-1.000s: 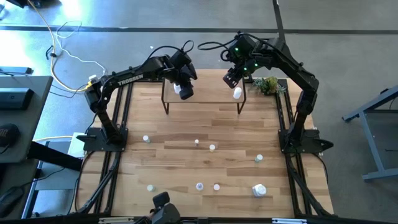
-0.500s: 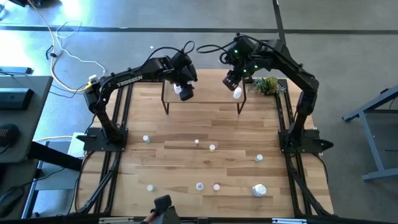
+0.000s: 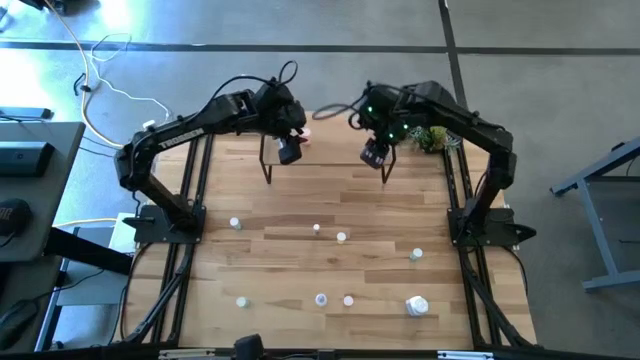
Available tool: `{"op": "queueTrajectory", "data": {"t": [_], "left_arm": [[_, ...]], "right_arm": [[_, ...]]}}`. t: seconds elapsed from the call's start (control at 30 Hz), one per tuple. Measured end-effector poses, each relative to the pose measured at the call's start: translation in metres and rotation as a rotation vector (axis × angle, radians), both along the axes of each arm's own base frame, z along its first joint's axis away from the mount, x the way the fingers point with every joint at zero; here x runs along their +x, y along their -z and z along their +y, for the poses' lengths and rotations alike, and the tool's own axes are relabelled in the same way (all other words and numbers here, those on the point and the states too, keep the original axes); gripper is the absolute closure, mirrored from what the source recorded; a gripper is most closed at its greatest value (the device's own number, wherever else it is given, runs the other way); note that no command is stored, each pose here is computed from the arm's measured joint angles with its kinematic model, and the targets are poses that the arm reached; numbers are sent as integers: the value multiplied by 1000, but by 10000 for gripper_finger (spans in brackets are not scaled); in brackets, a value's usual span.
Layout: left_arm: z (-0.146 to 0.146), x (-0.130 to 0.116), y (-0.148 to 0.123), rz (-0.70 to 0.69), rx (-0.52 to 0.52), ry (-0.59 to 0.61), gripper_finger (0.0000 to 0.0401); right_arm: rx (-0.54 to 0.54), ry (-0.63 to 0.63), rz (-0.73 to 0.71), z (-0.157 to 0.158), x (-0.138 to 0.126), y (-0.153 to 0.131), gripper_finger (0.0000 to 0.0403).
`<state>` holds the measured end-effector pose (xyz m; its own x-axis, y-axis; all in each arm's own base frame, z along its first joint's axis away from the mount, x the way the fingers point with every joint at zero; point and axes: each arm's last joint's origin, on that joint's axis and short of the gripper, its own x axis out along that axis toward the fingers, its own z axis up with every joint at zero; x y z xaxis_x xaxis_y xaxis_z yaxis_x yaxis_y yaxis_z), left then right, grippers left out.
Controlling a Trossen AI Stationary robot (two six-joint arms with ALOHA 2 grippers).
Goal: Pick and place medicine bottles onto shelf by color
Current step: Put the thin white pill bottle on the shelf
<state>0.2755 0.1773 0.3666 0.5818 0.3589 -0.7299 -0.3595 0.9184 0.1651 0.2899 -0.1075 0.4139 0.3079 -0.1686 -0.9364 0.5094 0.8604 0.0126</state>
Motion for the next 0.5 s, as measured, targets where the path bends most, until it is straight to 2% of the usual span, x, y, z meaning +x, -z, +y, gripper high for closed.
{"op": "queueTrajectory", "data": {"t": [0.13,0.23,0.5], "left_arm": [[-12,-9,-7,9,-24,2,204],[-23,-14,-10,28,-56,28,204],[-54,-22,-5,54,-243,193,204]], "right_arm": [[37,61,28,7,-7,18,249],[53,98,-13,17,-15,26,249],[135,197,-170,56,-26,42,249]]}}
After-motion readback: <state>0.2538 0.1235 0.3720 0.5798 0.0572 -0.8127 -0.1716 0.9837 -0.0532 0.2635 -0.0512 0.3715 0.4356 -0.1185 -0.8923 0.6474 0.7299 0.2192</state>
